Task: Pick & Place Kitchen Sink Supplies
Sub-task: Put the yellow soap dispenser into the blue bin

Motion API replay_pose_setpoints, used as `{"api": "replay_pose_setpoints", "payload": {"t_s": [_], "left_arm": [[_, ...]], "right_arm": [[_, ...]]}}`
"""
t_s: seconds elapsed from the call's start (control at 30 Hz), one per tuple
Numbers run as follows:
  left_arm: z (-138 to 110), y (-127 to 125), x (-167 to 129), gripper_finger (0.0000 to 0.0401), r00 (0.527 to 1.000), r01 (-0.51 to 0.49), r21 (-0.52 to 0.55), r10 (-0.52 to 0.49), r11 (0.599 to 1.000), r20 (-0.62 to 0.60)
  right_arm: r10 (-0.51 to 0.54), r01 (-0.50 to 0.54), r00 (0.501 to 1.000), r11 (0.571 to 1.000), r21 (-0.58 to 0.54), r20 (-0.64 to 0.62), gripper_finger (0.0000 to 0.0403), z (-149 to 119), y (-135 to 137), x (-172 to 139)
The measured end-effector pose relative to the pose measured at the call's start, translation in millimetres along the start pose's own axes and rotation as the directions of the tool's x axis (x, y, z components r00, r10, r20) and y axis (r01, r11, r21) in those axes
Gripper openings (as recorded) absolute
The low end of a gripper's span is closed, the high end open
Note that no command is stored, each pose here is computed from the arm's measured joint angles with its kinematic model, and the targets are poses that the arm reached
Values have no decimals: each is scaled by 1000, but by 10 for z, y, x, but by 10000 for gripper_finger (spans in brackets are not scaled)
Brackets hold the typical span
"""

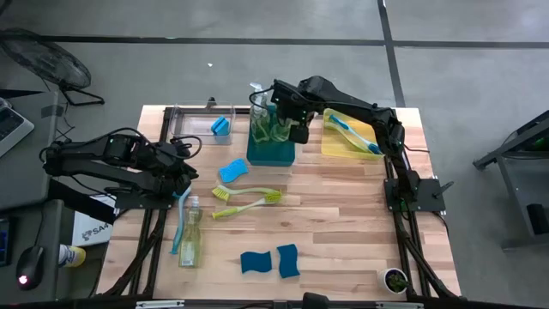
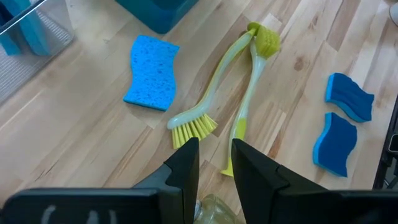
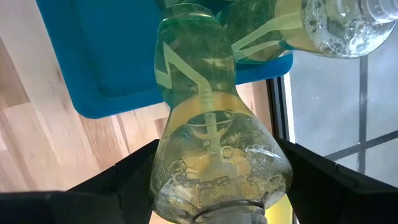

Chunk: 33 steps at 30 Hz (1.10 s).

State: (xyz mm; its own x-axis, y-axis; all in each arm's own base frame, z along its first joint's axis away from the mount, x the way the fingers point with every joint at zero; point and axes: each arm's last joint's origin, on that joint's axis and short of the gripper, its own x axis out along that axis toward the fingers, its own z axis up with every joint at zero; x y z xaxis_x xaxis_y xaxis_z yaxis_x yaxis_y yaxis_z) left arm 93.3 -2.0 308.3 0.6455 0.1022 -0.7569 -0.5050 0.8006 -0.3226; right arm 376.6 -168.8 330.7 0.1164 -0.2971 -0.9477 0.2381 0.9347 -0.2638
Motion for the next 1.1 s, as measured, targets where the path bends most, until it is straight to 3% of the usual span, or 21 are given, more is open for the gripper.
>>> {"api": "replay_pose_setpoints", "payload": {"t_s": [0.27, 0.57, 1.1], "left_arm": [[0, 0, 0, 92, 1000, 0, 0, 0, 1000, 0], [-1, -1, 0, 92, 1000, 4, 0, -4, 1000, -3], [-1, -2, 0, 92, 1000, 4, -1, -4, 1000, -3]], "right_arm": [[-7, 6, 1000, 997, -71, -8, 279, 2, -3, 18], [4, -12, 997, 994, -112, -72, 279, 71, 55, 255], [-86, 73, 995, 974, -216, -49, 279, 125, 109, 253]]}}
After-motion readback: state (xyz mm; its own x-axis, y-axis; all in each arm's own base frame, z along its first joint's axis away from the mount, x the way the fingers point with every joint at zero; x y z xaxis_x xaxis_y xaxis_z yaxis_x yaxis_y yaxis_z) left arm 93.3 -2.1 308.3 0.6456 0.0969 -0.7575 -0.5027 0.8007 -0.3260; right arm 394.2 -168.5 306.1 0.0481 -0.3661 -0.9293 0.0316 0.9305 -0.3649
